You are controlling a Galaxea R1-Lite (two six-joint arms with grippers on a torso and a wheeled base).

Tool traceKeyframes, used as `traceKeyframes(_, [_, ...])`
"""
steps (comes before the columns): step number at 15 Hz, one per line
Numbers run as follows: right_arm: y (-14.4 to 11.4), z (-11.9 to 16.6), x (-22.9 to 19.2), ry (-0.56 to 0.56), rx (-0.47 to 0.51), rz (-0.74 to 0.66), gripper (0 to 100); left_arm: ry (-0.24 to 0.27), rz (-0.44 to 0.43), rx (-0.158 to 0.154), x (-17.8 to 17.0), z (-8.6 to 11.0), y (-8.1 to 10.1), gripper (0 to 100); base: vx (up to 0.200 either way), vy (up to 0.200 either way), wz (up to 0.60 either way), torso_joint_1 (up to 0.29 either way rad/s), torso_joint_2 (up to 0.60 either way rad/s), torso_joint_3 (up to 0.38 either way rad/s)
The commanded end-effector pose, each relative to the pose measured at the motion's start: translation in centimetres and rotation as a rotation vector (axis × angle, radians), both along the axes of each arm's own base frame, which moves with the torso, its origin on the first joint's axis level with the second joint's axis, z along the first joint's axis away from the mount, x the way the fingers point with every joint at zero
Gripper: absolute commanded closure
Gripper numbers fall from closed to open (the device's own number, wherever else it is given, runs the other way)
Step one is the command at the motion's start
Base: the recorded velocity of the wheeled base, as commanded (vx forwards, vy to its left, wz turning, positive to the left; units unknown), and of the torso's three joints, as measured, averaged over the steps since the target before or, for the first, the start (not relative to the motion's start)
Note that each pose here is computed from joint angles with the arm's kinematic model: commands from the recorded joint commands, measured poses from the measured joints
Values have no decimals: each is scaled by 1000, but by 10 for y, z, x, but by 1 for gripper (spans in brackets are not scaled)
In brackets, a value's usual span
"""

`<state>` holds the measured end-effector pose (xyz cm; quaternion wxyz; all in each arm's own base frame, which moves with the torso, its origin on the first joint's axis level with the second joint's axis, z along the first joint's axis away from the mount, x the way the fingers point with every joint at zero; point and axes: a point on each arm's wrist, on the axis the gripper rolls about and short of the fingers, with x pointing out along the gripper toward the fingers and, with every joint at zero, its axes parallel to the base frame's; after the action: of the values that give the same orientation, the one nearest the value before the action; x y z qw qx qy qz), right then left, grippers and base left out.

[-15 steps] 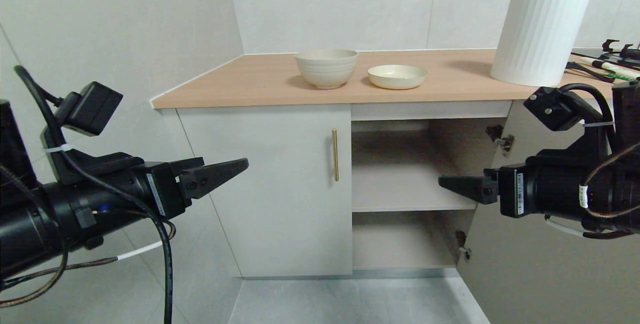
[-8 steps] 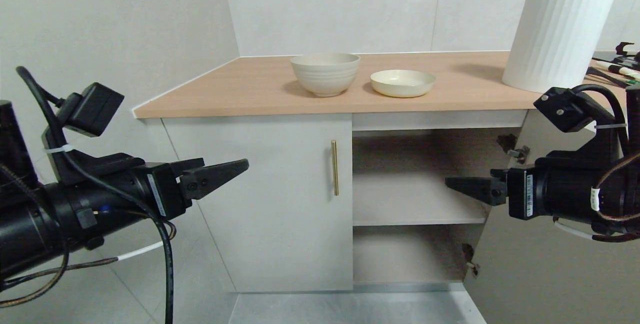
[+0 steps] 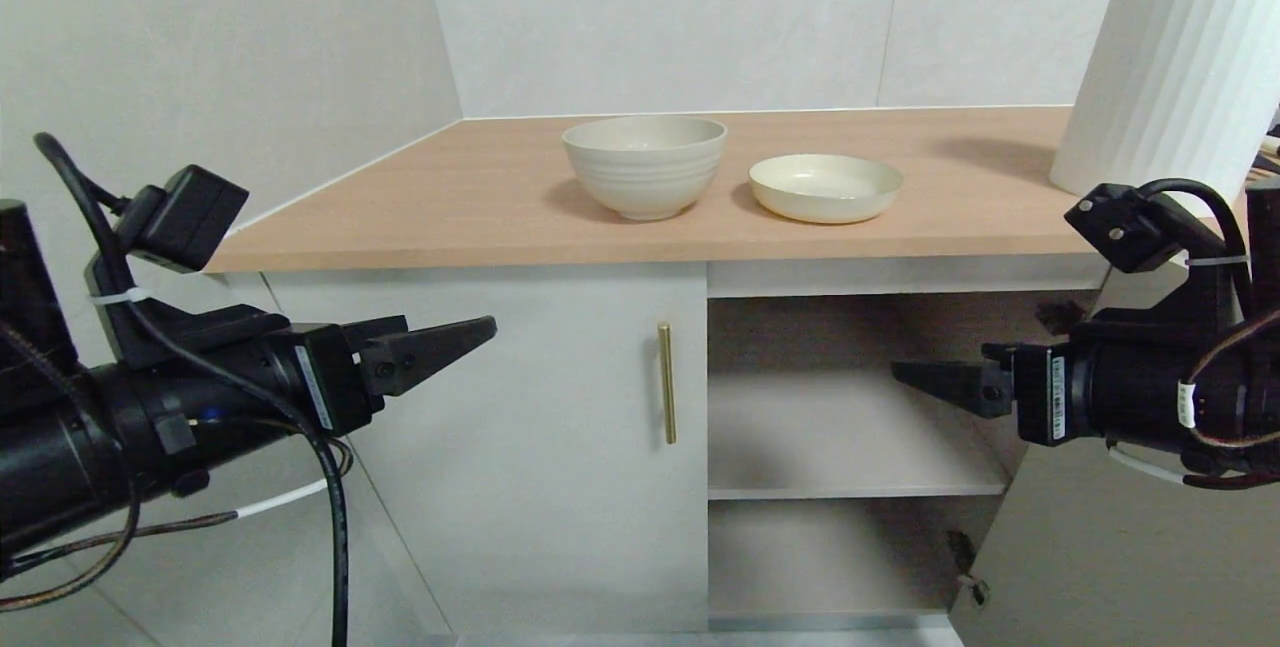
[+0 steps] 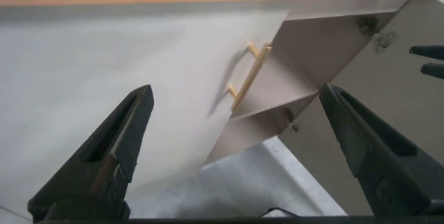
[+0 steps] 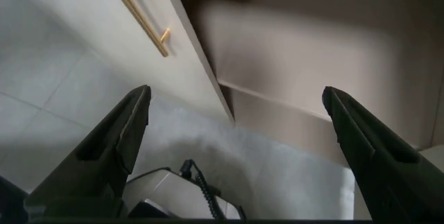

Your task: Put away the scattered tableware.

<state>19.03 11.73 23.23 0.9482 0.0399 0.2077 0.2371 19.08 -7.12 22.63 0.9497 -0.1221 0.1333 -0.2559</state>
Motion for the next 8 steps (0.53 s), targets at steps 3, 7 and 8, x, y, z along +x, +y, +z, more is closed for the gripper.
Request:
traceKeyframes(3, [0, -1, 0, 3, -5, -1, 0, 3, 0, 0, 0, -1, 0, 0, 0, 0, 0, 0, 0, 0])
traceKeyframes(7, [1, -3, 1, 3, -21, 5, 0, 19, 0, 6, 4, -4, -1, 0, 0, 0, 0, 39, -162, -114])
traceKeyframes(8, [1, -3, 1, 3, -21, 5, 0, 21, -1, 6, 4, -5, -1, 0, 0, 0, 0, 22, -134, -271])
